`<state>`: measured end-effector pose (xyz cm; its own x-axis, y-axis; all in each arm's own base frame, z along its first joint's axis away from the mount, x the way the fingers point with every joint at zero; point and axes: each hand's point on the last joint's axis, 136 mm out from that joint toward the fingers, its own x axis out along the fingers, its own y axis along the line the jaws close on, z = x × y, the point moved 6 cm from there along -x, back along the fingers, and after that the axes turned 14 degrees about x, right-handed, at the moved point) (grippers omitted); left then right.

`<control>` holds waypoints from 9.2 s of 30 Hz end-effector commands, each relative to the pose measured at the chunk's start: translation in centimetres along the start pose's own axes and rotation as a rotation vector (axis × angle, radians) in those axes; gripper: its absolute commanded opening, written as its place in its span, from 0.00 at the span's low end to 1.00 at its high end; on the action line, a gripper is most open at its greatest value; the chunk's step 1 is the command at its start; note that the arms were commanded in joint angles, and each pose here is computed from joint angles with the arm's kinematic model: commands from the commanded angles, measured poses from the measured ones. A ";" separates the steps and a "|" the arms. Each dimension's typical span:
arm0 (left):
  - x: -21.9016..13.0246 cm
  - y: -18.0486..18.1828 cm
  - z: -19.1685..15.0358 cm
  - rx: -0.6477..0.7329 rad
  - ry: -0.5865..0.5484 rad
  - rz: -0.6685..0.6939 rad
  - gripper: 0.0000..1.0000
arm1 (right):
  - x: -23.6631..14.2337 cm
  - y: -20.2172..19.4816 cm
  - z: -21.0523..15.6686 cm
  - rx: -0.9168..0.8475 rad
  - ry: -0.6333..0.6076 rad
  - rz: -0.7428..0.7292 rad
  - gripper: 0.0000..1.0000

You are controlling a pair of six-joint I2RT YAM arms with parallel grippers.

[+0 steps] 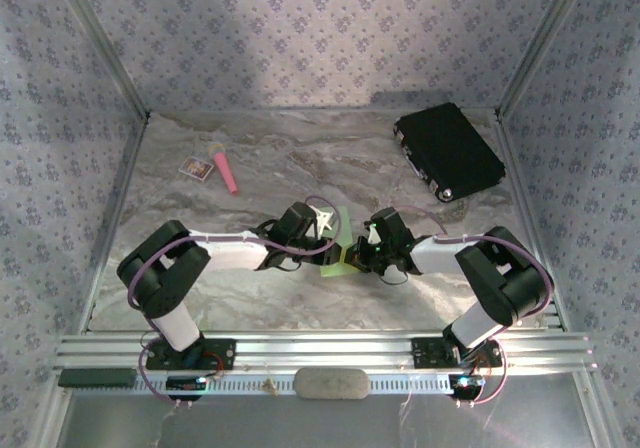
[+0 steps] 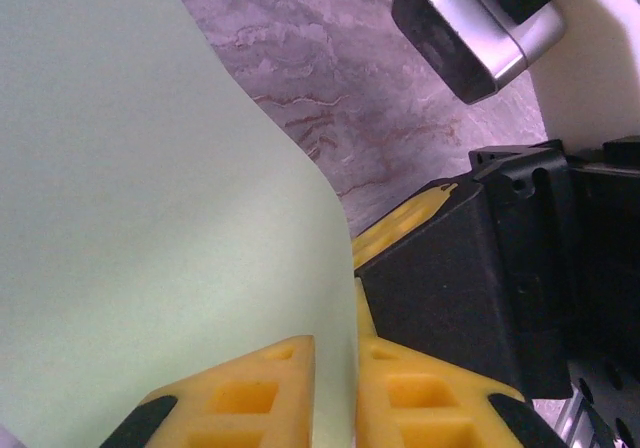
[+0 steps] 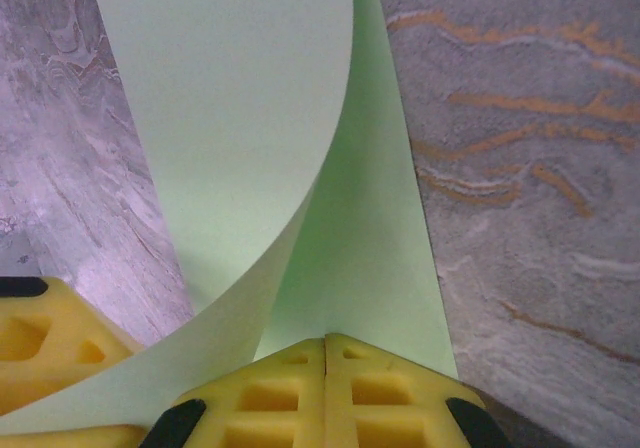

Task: Fold a paper plane with a square sheet of paper (pick it up from the middle)
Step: Fold the triangle a second time at the center of the table.

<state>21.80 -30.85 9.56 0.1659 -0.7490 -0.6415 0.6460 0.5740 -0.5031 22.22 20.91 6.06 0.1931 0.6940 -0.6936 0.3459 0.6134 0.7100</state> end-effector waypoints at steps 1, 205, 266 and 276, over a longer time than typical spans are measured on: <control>-0.2 -0.4 1.0 0.025 -0.011 -0.035 0.18 | 0.0 -1.3 0.0 0.027 -0.002 -0.057 0.00; 1.6 5.0 -1.0 -0.006 0.117 0.060 0.00 | 0.8 0.1 1.6 0.024 0.004 0.004 0.00; 1.2 5.2 -1.3 -0.006 0.128 0.072 0.00 | 0.9 2.9 2.7 0.002 0.053 0.063 0.00; 1.3 5.2 -1.4 -0.012 0.129 0.068 0.00 | 1.5 -2.1 2.1 0.076 0.037 -0.068 0.00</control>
<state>24.92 -29.01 6.52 0.1513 -0.6916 -0.7062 0.6391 0.6135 -0.4639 24.79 21.12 5.82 0.1645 0.7275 -0.6661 0.3484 0.5889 0.7292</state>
